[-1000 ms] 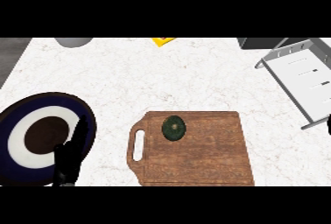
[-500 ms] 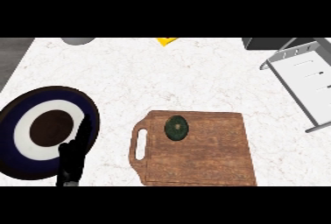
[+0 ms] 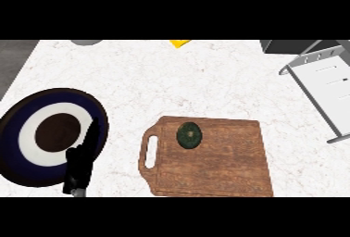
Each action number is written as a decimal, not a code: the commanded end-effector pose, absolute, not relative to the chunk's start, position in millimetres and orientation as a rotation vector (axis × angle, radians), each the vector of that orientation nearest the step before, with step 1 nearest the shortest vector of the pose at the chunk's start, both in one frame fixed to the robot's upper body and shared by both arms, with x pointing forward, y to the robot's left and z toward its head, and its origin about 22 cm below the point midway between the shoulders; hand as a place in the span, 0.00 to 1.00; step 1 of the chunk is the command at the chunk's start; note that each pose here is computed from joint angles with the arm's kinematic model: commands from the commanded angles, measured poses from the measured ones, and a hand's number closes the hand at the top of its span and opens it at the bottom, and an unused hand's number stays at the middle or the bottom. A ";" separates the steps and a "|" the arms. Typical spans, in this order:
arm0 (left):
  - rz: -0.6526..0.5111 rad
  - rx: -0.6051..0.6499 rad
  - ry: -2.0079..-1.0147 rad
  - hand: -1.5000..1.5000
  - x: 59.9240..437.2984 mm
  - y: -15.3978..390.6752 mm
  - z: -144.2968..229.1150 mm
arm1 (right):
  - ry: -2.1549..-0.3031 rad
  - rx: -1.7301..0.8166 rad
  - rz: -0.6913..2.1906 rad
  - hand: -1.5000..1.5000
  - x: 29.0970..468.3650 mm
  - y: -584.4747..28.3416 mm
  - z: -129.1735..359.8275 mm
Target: Pick the cupcake from the cutting board and place it in the tiered basket
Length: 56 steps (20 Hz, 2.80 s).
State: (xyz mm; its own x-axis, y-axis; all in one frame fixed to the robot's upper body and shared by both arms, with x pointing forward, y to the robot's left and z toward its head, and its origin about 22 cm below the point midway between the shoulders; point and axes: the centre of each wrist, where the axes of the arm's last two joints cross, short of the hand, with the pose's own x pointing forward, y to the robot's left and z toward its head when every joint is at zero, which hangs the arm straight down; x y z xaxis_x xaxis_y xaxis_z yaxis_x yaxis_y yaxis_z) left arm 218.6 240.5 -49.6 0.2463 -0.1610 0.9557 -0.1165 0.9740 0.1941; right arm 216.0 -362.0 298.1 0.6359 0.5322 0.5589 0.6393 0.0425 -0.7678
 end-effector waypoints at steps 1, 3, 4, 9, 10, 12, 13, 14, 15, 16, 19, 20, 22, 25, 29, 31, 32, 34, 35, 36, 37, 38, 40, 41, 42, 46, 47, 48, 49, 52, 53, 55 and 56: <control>-0.043 0.242 -1.324 0.50 226.6 233.9 -46.6 | -0.825 -1.584 -0.180 1.00 245.8 -383.4 312.9; -0.059 0.239 -1.301 0.50 205.6 248.8 -53.5 | -0.816 -1.574 -0.195 1.00 257.0 -401.0 312.1; -0.039 0.240 -1.314 0.50 217.4 233.5 -46.6 | -0.813 -1.559 -0.163 1.00 268.9 -403.1 302.0; -0.050 0.255 -1.278 0.50 217.2 230.9 -67.9 | -0.849 -1.513 -0.120 1.00 298.4 -424.9 298.7; -0.036 0.230 -1.295 0.50 211.3 234.9 -69.5 | -0.836 -1.510 -0.094 1.00 304.2 -419.6 312.4; -0.054 0.261 -1.323 0.50 211.1 244.3 -56.6 | -0.846 -1.490 -0.062 1.00 303.2 -435.3 277.2; -0.029 0.231 -1.299 0.50 209.3 255.1 -57.3 | -0.830 -1.490 -0.050 1.00 313.1 -437.3 261.6; -0.021 0.253 -1.295 0.50 219.9 239.5 -61.0 | -0.843 -1.483 -0.067 1.00 323.4 -435.7 272.8; -0.053 0.241 -1.305 0.50 220.8 238.0 -62.5 | -0.826 -1.492 -0.057 1.00 333.3 -432.7 272.5; -0.039 0.224 -1.308 0.50 204.9 236.5 -51.0 | -0.808 -1.486 -0.046 1.00 336.8 -428.5 257.1; -0.034 0.252 -1.322 0.50 223.8 243.3 -52.1 | -0.763 -1.505 -0.056 1.00 352.1 -442.4 245.4; -0.045 0.234 -1.302 0.50 212.6 244.2 -56.8 | -0.740 -1.495 -0.049 1.00 360.8 -423.5 227.7; -0.029 0.249 -1.295 0.50 216.7 251.6 -57.0 | -0.757 -1.457 -0.093 1.00 355.5 -453.3 225.2; -0.021 0.252 -1.298 0.50 220.2 236.2 -60.1 | -0.762 -1.477 -0.084 1.00 366.0 -454.0 209.1; -0.031 0.241 -1.307 0.50 217.1 237.1 -63.3 | -0.866 -1.305 -0.317 1.00 362.6 -462.9 186.1; -0.045 0.240 -1.318 0.50 204.7 237.4 -63.6 | -0.927 -1.223 -0.400 0.00 371.2 -453.6 180.5; -0.005 0.245 -1.304 0.50 217.8 251.0 -58.7 | -0.960 -1.183 -0.384 0.00 365.4 -463.3 188.3; -0.045 0.243 -1.303 0.50 206.0 240.7 -62.0 | -1.004 -1.167 -0.484 0.00 368.9 -465.5 185.7; -0.021 0.242 -1.315 0.50 200.5 238.7 -58.8 | -1.059 -1.169 -0.496 0.00 371.4 -461.7 189.3; -0.026 0.244 -1.315 0.50 214.2 242.0 -59.5 | -1.084 -1.168 -0.529 0.00 370.4 -466.1 186.4; -0.036 0.253 -1.331 0.50 207.8 259.3 -52.6 | -1.108 -1.175 -0.562 0.00 367.8 -463.6 165.5; -0.036 0.244 -1.305 0.50 211.2 241.2 -53.4 | -1.149 -1.137 -0.591 0.00 368.5 -461.8 177.8; -0.025 0.255 -1.305 0.50 219.8 242.8 -49.0 | -1.219 -1.119 -0.648 0.00 369.9 -467.0 197.0; -0.023 0.240 -1.294 0.50 211.6 252.0 -50.4 | -1.210 -1.147 -0.663 0.00 367.0 -468.0 191.7; -0.033 0.238 -1.295 0.50 213.0 243.6 -52.3 | -1.261 -1.223 -0.691 0.00 360.1 -470.3 195.9; -0.011 0.269 -1.300 0.50 211.6 253.4 -58.0 | -1.256 -1.369 -0.831 0.00 327.8 -505.3 220.3; -0.007 0.255 -1.293 0.50 206.1 243.0 -56.1 | -1.239 -1.414 -0.899 0.00 339.3 -484.7 220.1; -0.027 0.270 -1.302 0.50 206.9 256.3 -51.4 | -1.207 -1.478 -0.893 0.00 317.1 -505.0 211.1; -0.009 0.282 -1.289 0.50 217.5 254.0 -49.0 | -1.168 -1.474 -0.922 0.00 307.0 -509.8 211.0; 0.021 0.292 -1.280 0.50 212.9 255.6 -61.9 | -1.162 -1.459 -1.009 0.00 272.3 -523.6 242.0; 0.010 0.281 -1.274 0.50 210.0 259.0 -49.2 | -1.127 -1.494 -1.012 0.00 259.4 -524.5 226.6; 0.040 0.289 -1.277 0.50 197.8 264.7 -57.8 | -1.123 -1.468 -1.047 0.00 232.9 -526.1 229.1; 0.034 0.305 -1.275 0.50 196.8 259.6 -56.8 | -1.149 -1.460 -1.040 0.00 217.2 -527.9 238.2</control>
